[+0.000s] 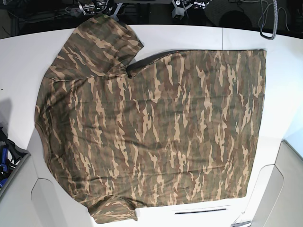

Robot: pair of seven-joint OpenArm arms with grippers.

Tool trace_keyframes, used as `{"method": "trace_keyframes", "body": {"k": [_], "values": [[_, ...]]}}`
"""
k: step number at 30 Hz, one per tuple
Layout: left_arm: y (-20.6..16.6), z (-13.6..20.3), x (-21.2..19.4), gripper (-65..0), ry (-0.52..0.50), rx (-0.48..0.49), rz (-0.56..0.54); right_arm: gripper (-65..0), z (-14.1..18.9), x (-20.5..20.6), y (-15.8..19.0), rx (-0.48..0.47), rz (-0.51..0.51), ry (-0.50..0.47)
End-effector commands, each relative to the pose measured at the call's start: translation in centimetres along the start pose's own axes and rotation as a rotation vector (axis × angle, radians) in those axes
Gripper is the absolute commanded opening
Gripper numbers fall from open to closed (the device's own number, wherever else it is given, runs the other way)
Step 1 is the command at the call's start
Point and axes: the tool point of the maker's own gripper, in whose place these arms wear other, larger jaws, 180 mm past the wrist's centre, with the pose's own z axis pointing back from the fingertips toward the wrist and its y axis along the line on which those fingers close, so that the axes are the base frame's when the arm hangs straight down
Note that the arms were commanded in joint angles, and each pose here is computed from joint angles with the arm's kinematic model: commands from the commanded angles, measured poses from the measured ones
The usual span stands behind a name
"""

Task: Fold the T-shirt properly

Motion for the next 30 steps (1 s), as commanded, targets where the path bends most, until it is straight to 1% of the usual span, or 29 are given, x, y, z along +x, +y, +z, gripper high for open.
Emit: {"method": "trace_keyframes", "body": {"k": [1,4,6,11,14,18,21,24,26,30], "values": [[-0.4,-0.1,-0.7,-62.4,0.009,-0.014,0.0,-65.0,0.1,0.1,0.1,0.009,0.009,-0.003],[-0.3,-0.3,-1.7,-62.4,0.011,-0.013,0.007,-65.0,0.0,-0.4,0.2,0.01,0.008,0.001],[-0.1,-0.3,-2.2,-62.4,-0.009,-0.015,0.019,-65.0,0.1,-1.1,0.1,0.007,0.008,0.002],[0.1,0.3,-3.6,-62.4,-0.064,-0.082,0.069,-65.0,0.8,-3.6,-1.1,-0.018,0.017,-0.011],[0.7,1.1,-4.1,-62.4,-0.113,-0.087,0.087,-65.0,1.9,-5.2,-1.1,0.024,0.05,-0.031],[0.6,2.7,-4.8,-62.4,-0.182,-0.095,0.071,-65.0,3.9,-6.6,-0.8,0.097,0.027,-0.092],[0.1,3.8,-5.8,-62.4,-0.212,-0.096,0.065,-65.0,5.3,-7.8,-1.2,0.099,0.018,-0.107],[0.0,4.8,-6.5,-62.4,-0.238,-0.078,0.085,-65.0,6.6,-9.0,-1.4,0.103,0.0,-0.101],[0.1,5.6,-6.9,-62.4,-0.249,-0.073,0.102,-65.0,7.3,-9.9,-0.9,0.121,-0.022,-0.074],[0.7,7.3,-8.0,-62.4,-0.256,-0.072,0.177,-65.0,8.7,-11.9,1.2,0.202,-0.064,-0.004]]}}
